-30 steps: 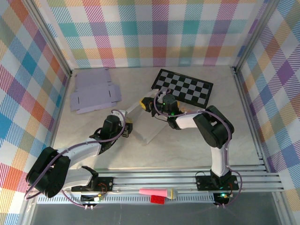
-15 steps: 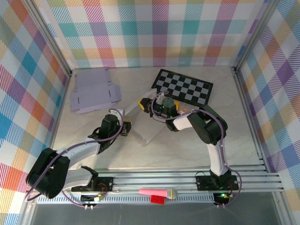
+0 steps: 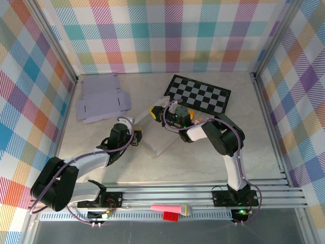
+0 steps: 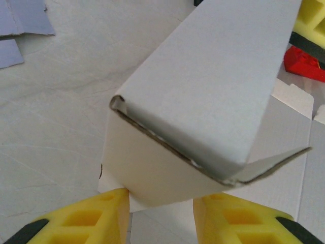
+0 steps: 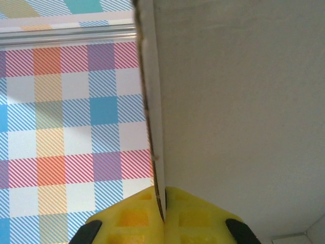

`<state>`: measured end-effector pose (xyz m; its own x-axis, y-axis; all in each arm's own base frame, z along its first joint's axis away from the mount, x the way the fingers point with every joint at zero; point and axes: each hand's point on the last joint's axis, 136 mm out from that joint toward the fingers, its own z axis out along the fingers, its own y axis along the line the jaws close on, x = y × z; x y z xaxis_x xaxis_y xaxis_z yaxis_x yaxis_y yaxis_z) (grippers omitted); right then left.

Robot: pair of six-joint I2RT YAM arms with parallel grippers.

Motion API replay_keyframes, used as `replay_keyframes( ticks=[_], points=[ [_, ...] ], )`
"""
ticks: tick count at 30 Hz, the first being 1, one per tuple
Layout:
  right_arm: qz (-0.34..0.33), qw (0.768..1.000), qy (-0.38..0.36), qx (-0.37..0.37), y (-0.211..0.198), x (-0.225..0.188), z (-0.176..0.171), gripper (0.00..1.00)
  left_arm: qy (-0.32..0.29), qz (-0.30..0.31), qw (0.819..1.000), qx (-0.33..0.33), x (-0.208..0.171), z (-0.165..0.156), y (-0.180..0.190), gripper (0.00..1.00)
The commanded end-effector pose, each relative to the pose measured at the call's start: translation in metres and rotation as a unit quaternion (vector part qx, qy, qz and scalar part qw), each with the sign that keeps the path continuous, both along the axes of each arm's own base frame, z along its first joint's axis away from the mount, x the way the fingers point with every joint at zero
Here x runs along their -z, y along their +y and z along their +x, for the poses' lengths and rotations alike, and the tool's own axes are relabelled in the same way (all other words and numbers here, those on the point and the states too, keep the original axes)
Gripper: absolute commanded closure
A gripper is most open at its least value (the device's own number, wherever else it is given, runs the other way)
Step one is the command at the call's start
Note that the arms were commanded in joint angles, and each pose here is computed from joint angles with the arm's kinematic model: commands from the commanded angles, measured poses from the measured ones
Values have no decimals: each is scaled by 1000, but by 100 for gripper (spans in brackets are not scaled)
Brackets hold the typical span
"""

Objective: Fold the paper box

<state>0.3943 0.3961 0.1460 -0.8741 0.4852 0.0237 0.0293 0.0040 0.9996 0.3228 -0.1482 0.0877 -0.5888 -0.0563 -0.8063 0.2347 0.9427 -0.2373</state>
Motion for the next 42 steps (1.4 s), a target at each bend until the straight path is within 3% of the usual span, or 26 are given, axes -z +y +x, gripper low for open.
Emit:
replay_keyframes(
  ticks=[1, 20, 30, 34, 42],
  points=[
    [-22, 999, 21, -37, 15, 26, -18, 100, -64, -30, 997, -30, -32, 22, 2, 63],
    [-31, 997, 53, -41, 25, 25, -17, 100, -57, -43, 997, -38, -31, 35, -4, 88],
    [-25, 997, 59, -37, 30, 20, -15, 100, -50, -39, 995, -83, -24, 46, 2, 81],
    [-25, 997, 60, -38, 30, 19, -15, 100, -52, -41, 993, -94, -22, 51, 2, 74],
    [-25, 997, 63, -36, 31, 21, -13, 100, -50, -31, 993, -103, -19, 58, 4, 74]
  ],
)
